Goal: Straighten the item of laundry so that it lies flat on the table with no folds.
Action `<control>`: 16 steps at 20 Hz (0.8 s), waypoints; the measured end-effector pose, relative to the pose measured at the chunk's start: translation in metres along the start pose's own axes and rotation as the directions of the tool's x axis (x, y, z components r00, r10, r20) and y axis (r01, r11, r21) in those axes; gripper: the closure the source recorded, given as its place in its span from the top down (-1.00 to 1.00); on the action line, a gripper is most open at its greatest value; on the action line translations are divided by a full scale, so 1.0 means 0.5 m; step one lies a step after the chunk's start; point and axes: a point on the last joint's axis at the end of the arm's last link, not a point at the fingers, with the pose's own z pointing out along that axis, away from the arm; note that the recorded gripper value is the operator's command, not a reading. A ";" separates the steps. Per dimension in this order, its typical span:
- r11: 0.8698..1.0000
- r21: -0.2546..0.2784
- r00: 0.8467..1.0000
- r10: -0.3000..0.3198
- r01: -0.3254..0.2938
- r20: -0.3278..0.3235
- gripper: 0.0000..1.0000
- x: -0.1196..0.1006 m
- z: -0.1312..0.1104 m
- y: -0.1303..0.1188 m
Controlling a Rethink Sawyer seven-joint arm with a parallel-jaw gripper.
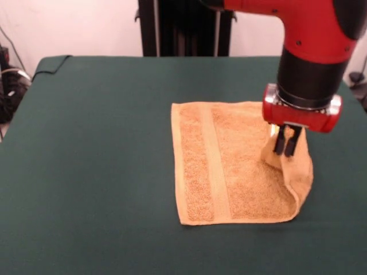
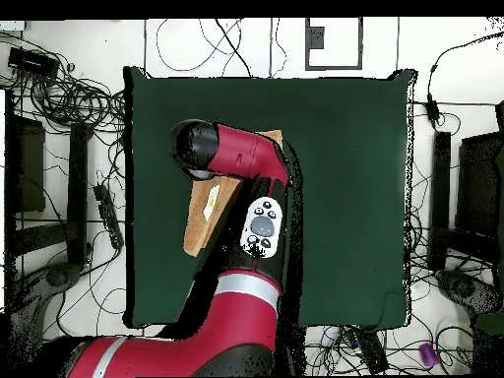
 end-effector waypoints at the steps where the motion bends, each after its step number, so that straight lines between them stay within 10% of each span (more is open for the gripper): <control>1: 1.000 -0.002 1.000 0.014 -0.014 -0.003 -1.00 0.005 0.004 0.007; 16: 0.960 -0.046 0.959 0.279 -0.277 0.045 -1.00 0.031 0.052 0.208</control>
